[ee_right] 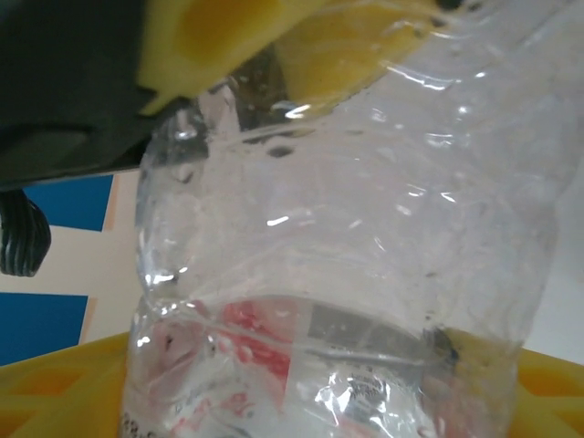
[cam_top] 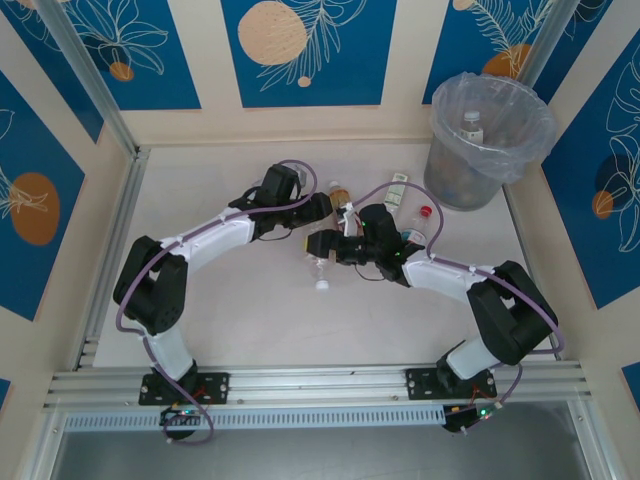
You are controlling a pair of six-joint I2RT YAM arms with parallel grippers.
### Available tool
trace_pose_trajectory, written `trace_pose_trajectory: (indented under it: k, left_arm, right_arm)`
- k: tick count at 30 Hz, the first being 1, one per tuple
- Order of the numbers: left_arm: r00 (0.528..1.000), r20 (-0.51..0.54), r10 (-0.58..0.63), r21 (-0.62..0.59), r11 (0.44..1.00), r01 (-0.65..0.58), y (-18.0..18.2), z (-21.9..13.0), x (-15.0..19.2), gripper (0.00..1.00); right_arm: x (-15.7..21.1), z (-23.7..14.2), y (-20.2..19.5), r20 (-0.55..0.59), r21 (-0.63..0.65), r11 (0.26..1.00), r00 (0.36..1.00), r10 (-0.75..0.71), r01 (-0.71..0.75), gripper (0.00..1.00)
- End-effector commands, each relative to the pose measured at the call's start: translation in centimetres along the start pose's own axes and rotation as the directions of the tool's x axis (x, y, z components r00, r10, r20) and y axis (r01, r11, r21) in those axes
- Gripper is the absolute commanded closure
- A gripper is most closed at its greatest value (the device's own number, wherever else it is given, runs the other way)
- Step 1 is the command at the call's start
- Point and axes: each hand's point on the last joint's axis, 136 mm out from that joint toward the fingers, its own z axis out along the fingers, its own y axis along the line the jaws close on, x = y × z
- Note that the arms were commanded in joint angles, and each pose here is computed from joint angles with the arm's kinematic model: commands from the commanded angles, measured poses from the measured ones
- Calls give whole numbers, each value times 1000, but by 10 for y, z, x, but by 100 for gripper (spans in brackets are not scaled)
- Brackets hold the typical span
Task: Put the plastic bottles in the bin
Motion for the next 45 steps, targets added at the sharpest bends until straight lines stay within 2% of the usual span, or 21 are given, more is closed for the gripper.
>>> trace_pose_trajectory:
  k: [1,6,14,22,30,35,38,41,45]
  left_arm:
    - [999,-10,36,22,999,-35,-9,-6,2,31]
    - [998,-34,47,66,997,-44,-20,-7,3,18]
    - [995,-27,97,137,986,-92,-39,-21,0,1]
    - [993,12,117,204,972,-117,-50,-31,-5,1]
    - [993,119,26,180,983,-47,-30,-49,-21,0]
    - [982,181,-54,297,955,-2,-30,-68,-33,0]
    - [978,191,-83,325,945,17,-28,-74,-36,0]
    - [967,229,-109,279,959,43,-13,-79,-39,0]
    - [902,377,-210,55,977,204,48,-98,-39,1]
  right_arm:
    - [0,-1,2,-11,13,1000,1000,-20,20,28]
    - [1,-3,3,-14,19,999,999,-38,38,34]
    - [2,-5,0,-18,37,998,999,-47,47,37]
    - [3,-3,-3,-32,44,998,998,-50,51,39]
    - [7,-4,-7,-47,58,996,997,-59,61,39]
    - [7,-4,-12,-53,80,994,996,-70,74,40]
    - [6,-3,-13,-57,89,992,995,-82,87,40]
    - [0,-6,-13,-45,110,987,993,-112,116,40]
    - [-20,-21,-9,3,151,972,984,-180,177,40]
